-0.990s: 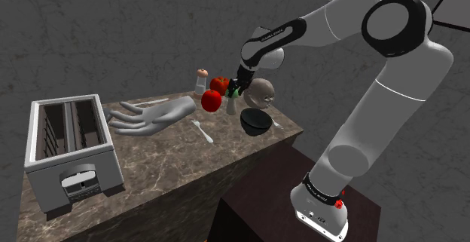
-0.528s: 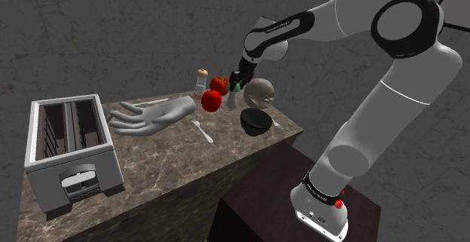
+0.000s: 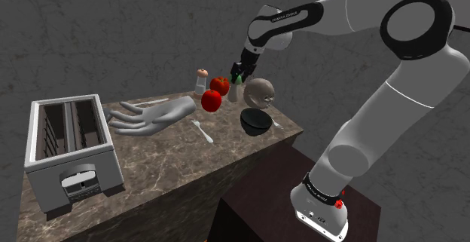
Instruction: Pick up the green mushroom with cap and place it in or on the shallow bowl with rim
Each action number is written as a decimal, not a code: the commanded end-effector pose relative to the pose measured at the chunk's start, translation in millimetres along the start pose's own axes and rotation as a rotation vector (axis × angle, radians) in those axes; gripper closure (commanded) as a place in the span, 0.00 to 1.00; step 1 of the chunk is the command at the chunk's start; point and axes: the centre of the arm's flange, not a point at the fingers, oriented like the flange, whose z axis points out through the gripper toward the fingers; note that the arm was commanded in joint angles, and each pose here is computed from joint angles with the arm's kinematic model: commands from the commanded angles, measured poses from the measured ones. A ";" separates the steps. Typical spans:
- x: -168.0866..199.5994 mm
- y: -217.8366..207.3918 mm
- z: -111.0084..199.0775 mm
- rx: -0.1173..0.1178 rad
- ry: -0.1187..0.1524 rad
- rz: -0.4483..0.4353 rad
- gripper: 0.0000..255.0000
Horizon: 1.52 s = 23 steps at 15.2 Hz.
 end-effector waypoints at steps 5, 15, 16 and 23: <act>-19.2 9.0 -28.1 0.000 0.000 0.000 1.00; -130.9 66.1 -84.7 0.000 0.000 0.000 1.00; -131.7 66.6 -79.5 0.000 0.000 0.000 1.00; -137.5 70.0 -43.1 0.000 0.000 0.000 1.00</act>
